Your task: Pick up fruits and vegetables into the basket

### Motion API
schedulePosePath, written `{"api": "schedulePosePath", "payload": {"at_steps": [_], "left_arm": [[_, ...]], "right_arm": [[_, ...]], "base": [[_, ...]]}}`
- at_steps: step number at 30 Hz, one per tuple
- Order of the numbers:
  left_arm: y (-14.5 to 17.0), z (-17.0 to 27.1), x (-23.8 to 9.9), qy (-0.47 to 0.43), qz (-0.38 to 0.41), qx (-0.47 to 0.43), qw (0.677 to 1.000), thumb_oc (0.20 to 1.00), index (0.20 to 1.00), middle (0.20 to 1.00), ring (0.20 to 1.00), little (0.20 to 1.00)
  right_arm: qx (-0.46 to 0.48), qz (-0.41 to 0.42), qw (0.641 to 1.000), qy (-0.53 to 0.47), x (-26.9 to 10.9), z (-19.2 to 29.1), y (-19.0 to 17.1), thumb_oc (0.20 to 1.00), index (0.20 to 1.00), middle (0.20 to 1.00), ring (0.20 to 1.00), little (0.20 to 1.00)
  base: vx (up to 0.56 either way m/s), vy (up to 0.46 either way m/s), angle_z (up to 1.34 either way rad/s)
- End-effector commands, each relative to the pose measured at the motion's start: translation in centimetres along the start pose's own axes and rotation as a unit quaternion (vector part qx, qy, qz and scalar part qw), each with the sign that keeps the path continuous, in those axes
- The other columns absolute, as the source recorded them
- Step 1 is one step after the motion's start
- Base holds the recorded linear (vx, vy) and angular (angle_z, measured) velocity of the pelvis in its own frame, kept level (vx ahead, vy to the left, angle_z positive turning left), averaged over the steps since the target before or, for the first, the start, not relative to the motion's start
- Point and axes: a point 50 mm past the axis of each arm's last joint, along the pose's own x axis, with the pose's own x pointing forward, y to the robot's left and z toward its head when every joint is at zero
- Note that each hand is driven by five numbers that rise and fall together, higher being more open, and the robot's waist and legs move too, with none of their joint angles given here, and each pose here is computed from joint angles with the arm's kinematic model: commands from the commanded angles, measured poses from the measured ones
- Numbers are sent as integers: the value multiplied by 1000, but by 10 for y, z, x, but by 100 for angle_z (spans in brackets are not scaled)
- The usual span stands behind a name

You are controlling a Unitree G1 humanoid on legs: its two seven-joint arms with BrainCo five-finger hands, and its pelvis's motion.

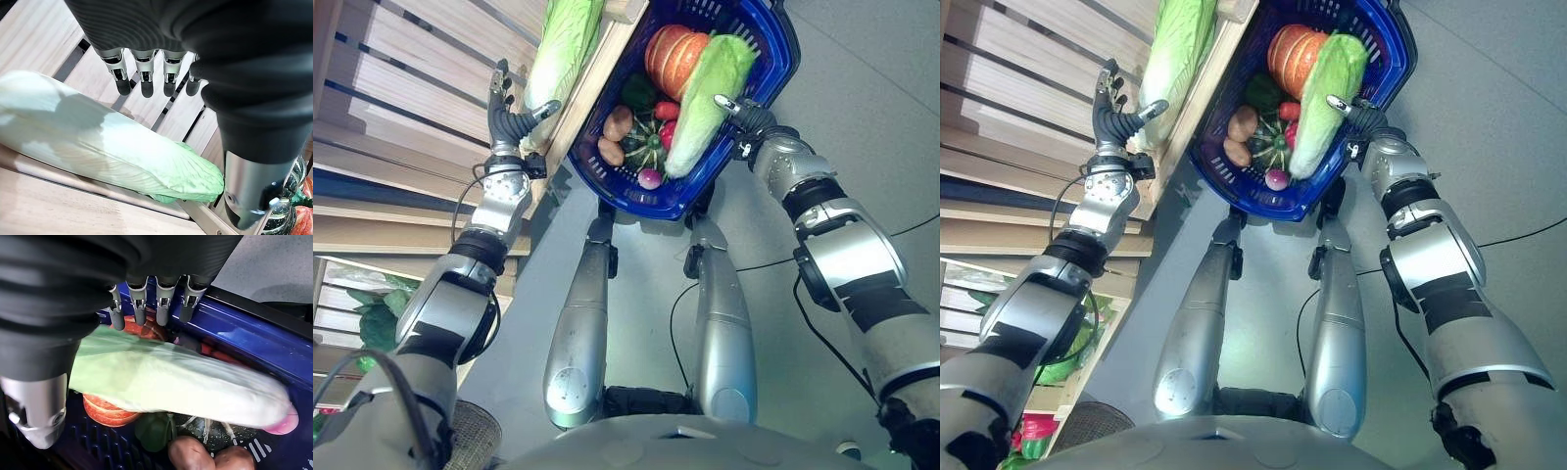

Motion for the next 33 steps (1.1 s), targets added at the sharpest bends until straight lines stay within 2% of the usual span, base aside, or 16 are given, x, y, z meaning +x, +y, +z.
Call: {"api": "schedulePosePath", "payload": {"at_steps": [1,12,27,33], "left_arm": [[-5,3,-1,-10,20,5,1000,1000,1000,1000,1000,1000],[12,-11,3,46,83,100,990,1000,1000,1000,1000,1000],[44,-13,15,76,154,220,960,1000,1000,1000,1000,1000],[56,-17,17,95,175,259,945,1000,1000,1000,1000,1000]], "right_arm": [[2,-38,999,-13,-1,13,-20,1000,1000,1000,1000,1000],[-29,-56,998,-22,-2,14,-24,1000,1000,1000,1000,1000],[-37,-83,985,-145,-7,32,-19,1000,1000,1000,1000,1000],[-7,-146,978,-146,-12,1,-45,1000,1000,1000,1000,1000]], "base": [[0,0,0],[0,0,0],[-10,20,-3],[-17,75,-12]]}}
